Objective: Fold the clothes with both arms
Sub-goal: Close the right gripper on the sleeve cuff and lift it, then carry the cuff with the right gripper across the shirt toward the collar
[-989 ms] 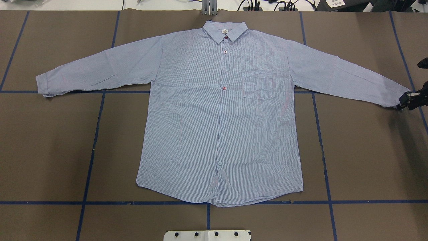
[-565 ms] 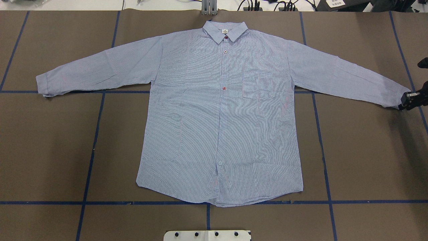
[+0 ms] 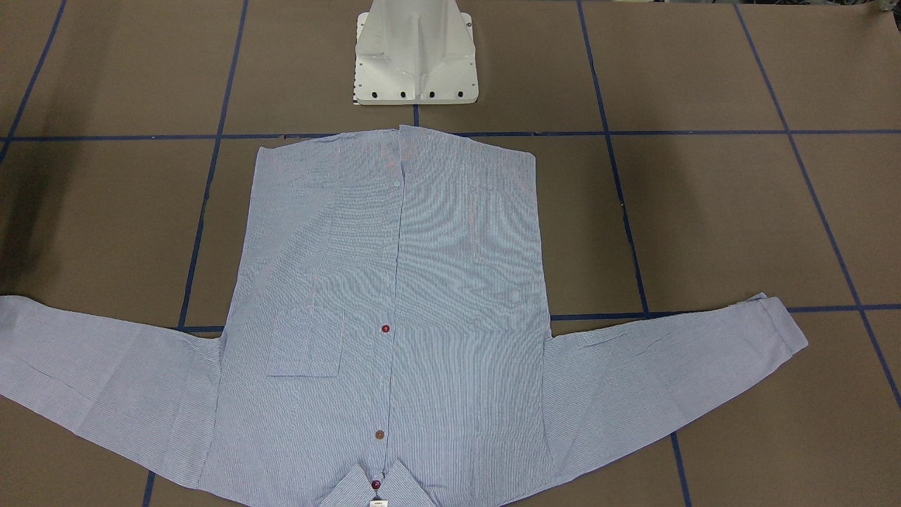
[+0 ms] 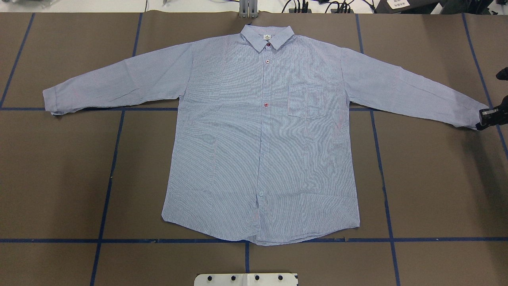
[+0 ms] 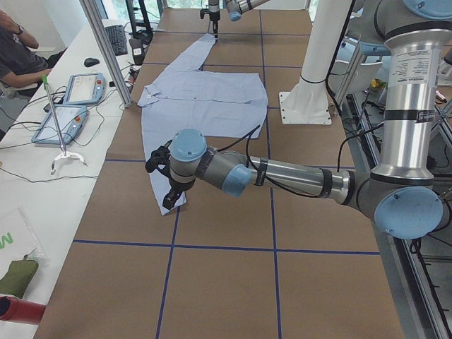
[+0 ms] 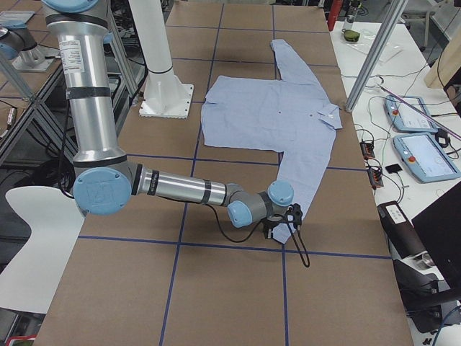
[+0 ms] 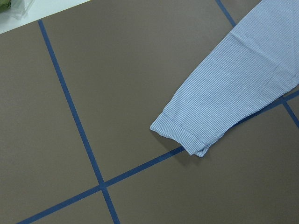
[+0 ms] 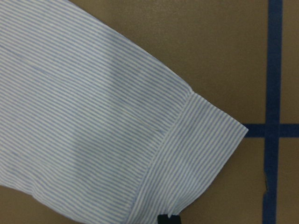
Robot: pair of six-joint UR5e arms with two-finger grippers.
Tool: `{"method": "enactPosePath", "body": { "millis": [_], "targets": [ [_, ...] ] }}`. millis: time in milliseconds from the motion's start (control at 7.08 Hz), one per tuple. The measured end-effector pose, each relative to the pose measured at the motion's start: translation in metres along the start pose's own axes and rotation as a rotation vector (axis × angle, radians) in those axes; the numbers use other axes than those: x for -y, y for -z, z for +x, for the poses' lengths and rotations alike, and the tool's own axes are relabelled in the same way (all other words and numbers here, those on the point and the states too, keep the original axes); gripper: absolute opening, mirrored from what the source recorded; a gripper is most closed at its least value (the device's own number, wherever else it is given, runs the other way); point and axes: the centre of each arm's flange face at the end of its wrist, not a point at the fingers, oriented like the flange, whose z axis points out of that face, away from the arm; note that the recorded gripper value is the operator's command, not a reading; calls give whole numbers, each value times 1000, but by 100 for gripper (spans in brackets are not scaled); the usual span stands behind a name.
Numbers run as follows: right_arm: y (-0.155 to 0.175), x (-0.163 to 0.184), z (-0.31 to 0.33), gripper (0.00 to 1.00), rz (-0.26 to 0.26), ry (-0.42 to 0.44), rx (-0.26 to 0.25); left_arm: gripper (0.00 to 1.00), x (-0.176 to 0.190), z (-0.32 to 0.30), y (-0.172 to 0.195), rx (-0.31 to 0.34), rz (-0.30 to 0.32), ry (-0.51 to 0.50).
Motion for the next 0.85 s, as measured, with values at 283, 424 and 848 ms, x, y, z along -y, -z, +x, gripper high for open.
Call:
{"method": "enactPosePath", "body": {
  "millis": [283,424,848],
  "targets": [
    [21,6,-11,0,39,20,23,100,1,1,0,0,1,-2],
    [40,9,-25,0,74,45,43,100,2,1,0,0,2,-3],
    [119,17,-102,0,200,147,130,100,3,1,0,0,2,-3]
  ]
}}
